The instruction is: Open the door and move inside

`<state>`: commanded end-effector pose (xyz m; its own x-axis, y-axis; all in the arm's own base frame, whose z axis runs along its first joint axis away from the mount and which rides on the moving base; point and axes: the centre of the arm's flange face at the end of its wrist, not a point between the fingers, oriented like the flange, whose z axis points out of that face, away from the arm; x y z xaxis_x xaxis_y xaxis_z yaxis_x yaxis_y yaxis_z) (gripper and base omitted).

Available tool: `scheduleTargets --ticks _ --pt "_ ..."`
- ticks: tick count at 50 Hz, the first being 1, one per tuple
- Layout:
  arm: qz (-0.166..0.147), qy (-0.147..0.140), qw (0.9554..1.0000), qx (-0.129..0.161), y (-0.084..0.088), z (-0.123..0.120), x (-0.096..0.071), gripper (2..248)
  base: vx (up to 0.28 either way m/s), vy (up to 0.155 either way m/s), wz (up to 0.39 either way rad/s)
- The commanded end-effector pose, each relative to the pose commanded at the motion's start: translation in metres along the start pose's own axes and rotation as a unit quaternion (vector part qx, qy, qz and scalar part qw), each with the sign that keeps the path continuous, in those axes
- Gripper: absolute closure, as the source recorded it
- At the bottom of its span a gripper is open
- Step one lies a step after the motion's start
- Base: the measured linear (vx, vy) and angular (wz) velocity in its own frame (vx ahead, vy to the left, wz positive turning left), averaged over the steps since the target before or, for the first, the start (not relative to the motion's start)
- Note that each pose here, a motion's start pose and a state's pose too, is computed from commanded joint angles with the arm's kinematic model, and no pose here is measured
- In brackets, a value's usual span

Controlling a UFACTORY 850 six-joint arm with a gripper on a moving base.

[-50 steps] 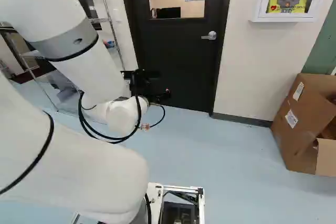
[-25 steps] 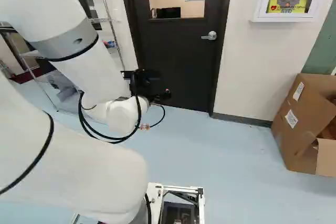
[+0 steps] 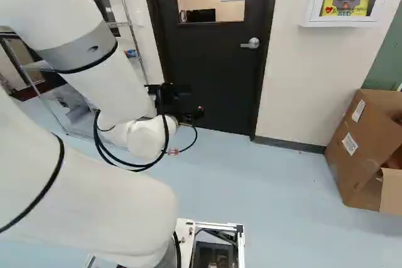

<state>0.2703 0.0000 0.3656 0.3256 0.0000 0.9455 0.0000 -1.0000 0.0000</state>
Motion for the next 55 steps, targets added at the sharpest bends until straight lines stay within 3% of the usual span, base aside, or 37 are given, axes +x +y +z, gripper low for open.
scheduleTargets --ticks 55 --pt "0.0 0.0 1.0 0.0 0.0 0.0 0.0 3 0.128 0.005 -0.009"
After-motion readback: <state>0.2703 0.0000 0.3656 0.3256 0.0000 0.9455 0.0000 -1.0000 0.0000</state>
